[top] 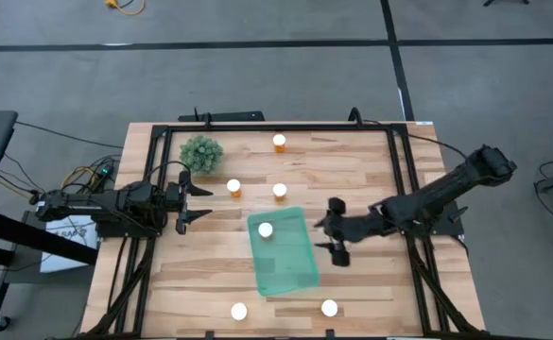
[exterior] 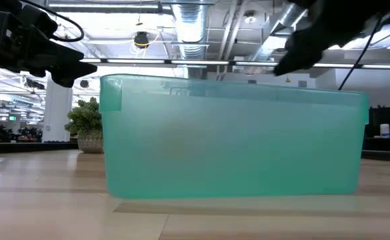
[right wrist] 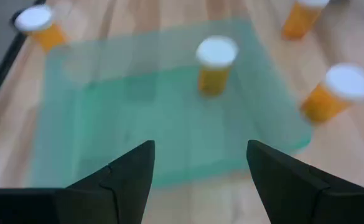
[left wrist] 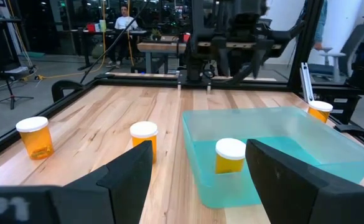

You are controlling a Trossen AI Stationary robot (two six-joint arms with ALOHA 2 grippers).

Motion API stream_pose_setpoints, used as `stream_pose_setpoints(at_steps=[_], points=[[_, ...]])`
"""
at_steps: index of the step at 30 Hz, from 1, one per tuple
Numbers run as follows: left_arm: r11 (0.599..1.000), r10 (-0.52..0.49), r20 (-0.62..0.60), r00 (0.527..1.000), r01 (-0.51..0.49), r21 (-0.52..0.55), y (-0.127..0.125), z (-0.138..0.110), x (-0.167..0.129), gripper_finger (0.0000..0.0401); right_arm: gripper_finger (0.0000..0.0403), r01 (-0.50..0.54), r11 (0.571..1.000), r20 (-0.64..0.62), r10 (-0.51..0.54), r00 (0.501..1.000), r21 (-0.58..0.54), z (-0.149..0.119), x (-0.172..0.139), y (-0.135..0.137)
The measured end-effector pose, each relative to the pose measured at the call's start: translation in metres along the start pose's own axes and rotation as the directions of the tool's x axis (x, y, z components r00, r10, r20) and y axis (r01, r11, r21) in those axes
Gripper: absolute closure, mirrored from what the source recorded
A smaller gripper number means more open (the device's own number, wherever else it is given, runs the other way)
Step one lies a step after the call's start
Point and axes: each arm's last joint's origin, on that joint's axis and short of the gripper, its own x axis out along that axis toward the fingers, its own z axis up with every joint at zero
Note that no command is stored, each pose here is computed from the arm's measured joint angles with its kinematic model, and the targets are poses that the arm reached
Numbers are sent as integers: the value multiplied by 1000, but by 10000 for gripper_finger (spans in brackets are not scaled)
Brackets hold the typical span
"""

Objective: Pick and place pill bottles into a basket
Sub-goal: Put the orange pill bottle into the green bin

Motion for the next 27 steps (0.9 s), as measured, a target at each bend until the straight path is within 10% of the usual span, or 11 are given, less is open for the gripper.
stream_pose_setpoints(at_steps=[14, 27], points=[[1000, 0, 0, 1000, 0, 0, 0, 0, 0, 153, 154, -127, 991, -49, 129, 990, 41, -43, -44, 81], [1000, 0, 0, 1000, 0, 0, 0, 0, 0, 153, 154, -135, 990, -152, 128, 980, -36, -100, -4, 136]])
